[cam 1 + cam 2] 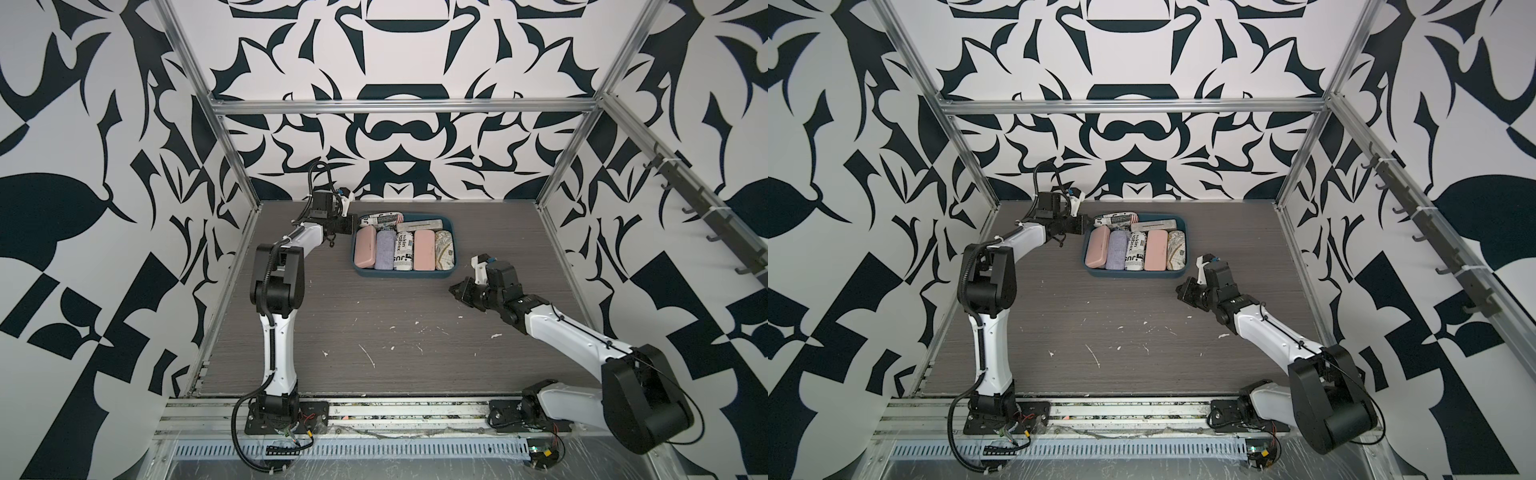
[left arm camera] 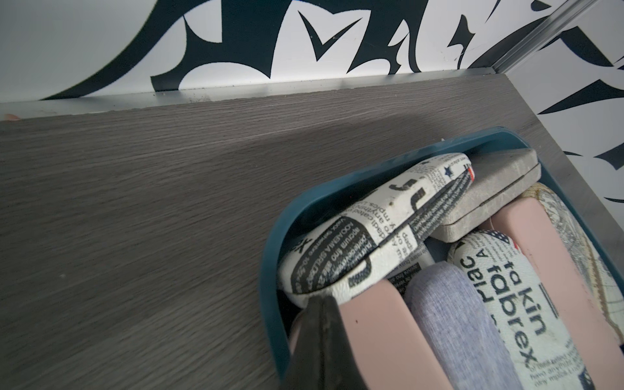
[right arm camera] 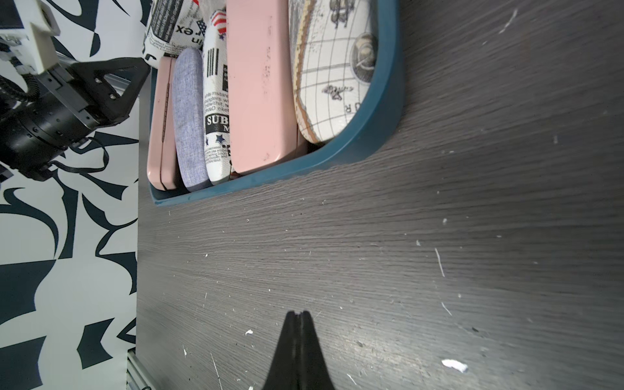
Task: Put the glasses cases into the storage boxes
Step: Adjust the glasses case in the storage box.
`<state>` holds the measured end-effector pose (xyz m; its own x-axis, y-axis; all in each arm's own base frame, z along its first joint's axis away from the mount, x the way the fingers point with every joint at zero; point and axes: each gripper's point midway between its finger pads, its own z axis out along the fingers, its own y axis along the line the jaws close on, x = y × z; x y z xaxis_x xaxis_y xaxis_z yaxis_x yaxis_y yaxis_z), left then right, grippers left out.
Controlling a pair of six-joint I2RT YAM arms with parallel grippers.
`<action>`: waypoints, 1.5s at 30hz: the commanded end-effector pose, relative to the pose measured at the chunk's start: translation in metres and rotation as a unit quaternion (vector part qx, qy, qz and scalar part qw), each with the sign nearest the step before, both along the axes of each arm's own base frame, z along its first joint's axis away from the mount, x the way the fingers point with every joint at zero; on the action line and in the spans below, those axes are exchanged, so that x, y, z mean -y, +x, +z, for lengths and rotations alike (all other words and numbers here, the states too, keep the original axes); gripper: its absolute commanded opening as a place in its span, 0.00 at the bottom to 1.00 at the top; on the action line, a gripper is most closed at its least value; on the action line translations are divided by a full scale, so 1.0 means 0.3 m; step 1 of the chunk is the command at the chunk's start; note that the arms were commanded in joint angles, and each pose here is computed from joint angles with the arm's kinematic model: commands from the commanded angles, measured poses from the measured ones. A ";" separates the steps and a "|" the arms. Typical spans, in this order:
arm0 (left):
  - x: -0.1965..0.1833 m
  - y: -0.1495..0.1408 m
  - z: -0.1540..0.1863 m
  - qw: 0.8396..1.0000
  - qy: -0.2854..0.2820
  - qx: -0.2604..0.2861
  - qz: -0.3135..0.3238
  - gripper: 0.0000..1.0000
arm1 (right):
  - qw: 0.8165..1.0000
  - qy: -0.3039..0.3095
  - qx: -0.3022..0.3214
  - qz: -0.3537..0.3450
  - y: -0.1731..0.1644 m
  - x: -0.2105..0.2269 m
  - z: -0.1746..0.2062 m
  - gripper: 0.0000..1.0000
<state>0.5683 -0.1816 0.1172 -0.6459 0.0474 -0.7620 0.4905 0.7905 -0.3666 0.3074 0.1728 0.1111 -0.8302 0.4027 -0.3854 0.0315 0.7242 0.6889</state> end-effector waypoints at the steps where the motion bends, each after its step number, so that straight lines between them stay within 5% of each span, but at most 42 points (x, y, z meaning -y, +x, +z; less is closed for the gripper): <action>1: 0.050 -0.019 0.240 0.997 -0.034 0.063 -0.017 0.00 | 1.000 0.001 0.014 0.003 0.012 -0.007 0.018 0.00; 5: 0.160 -0.020 0.289 0.996 -0.029 0.067 -0.056 0.00 | 1.000 0.003 0.014 0.003 0.019 -0.012 0.014 0.00; 13: 0.288 0.034 0.172 0.997 -0.018 0.025 -0.077 0.00 | 1.000 0.004 0.015 0.004 0.017 -0.012 0.012 0.00; 26: 0.303 0.045 0.011 0.997 -0.006 -0.017 -0.078 0.00 | 1.000 0.006 0.009 0.006 0.024 -0.019 0.000 0.00; 45: 0.284 0.050 -0.082 0.996 0.021 -0.048 -0.072 0.00 | 1.000 0.004 -0.003 0.004 0.018 -0.018 -0.034 0.00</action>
